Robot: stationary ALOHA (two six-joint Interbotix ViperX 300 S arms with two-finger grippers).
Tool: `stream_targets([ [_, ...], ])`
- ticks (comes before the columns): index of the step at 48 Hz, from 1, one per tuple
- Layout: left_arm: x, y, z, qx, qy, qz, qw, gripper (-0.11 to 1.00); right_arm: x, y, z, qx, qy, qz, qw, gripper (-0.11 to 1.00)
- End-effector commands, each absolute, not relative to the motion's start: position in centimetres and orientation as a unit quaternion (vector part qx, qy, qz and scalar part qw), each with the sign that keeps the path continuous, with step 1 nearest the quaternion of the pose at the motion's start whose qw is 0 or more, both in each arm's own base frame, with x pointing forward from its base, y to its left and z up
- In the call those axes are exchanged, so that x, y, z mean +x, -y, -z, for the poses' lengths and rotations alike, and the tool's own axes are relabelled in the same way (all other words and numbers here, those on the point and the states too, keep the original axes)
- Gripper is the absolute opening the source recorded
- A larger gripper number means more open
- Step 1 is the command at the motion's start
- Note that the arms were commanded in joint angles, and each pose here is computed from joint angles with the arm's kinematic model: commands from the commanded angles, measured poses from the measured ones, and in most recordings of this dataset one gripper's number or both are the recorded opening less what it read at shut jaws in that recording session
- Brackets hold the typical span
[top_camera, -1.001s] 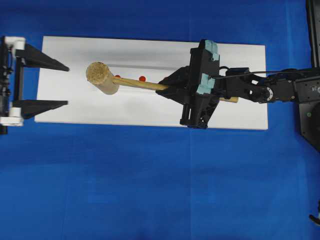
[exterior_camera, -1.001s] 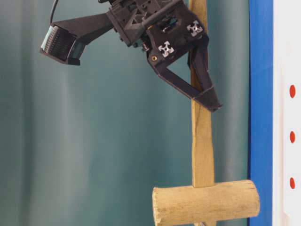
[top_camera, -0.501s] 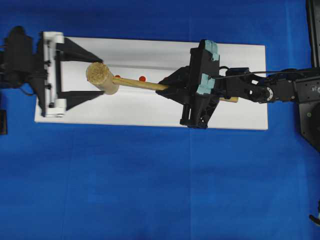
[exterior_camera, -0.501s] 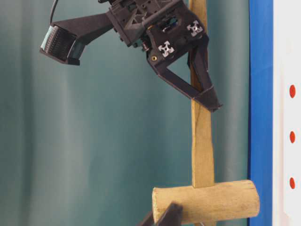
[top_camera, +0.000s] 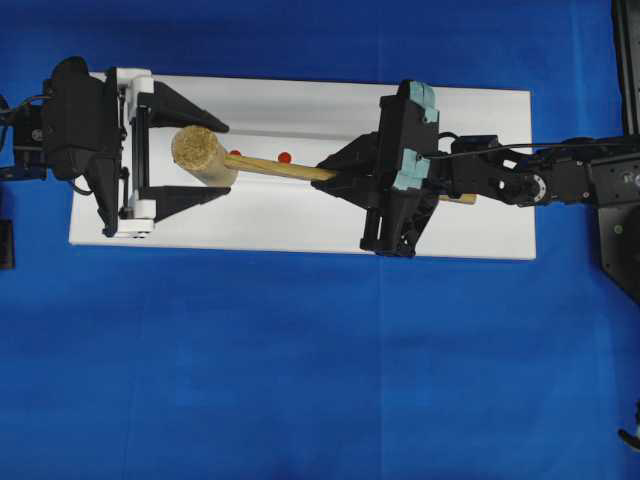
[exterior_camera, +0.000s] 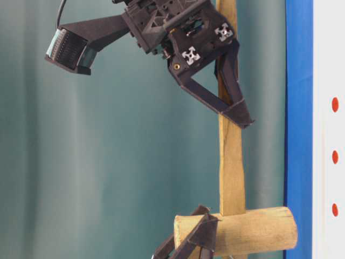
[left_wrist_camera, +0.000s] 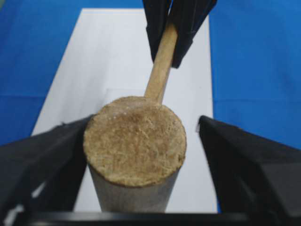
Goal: Hit the mark with a hammer.
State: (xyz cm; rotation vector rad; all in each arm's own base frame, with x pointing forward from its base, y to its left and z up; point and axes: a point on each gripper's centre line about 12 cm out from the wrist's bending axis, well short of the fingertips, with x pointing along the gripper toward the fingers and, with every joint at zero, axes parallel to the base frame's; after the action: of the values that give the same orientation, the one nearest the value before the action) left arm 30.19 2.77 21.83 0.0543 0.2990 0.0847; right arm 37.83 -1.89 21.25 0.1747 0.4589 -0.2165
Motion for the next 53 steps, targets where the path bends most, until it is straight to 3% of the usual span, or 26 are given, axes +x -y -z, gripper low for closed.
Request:
stream_targets([
  [1,30.71,-2.82,-22.82,0.028,-0.135,-0.043,0.990,0.73,38.27,1.87,-23.27,0.086,-0.199,0.105,0.971,0.03],
  [6,30.80,-2.82,-22.84,0.028,-0.135,-0.043,0.989,0.46,38.30,1.75,-23.32,0.085,-0.199,0.103,0.971,0.03],
  [7,30.80,-2.82,-22.84,0.028,-0.135,-0.043,0.989,0.45,38.33,1.75,-23.38,0.086,-0.198,0.103,0.971,0.03],
  [39,30.79,-2.73,-23.03,0.028,-0.132,-0.041,0.990,0.46,38.11,1.60,-23.60,0.089,-0.200,0.095,0.971,0.05],
  [44,30.76,-2.73,-23.13,0.028,-0.131,-0.041,0.990,0.46,38.08,1.62,-23.65,0.092,-0.197,0.098,0.971,0.26],
  [53,30.76,-2.73,-23.11,0.018,-0.136,-0.043,0.990,0.46,38.09,1.43,-23.60,0.084,-0.196,0.097,0.972,0.81],
])
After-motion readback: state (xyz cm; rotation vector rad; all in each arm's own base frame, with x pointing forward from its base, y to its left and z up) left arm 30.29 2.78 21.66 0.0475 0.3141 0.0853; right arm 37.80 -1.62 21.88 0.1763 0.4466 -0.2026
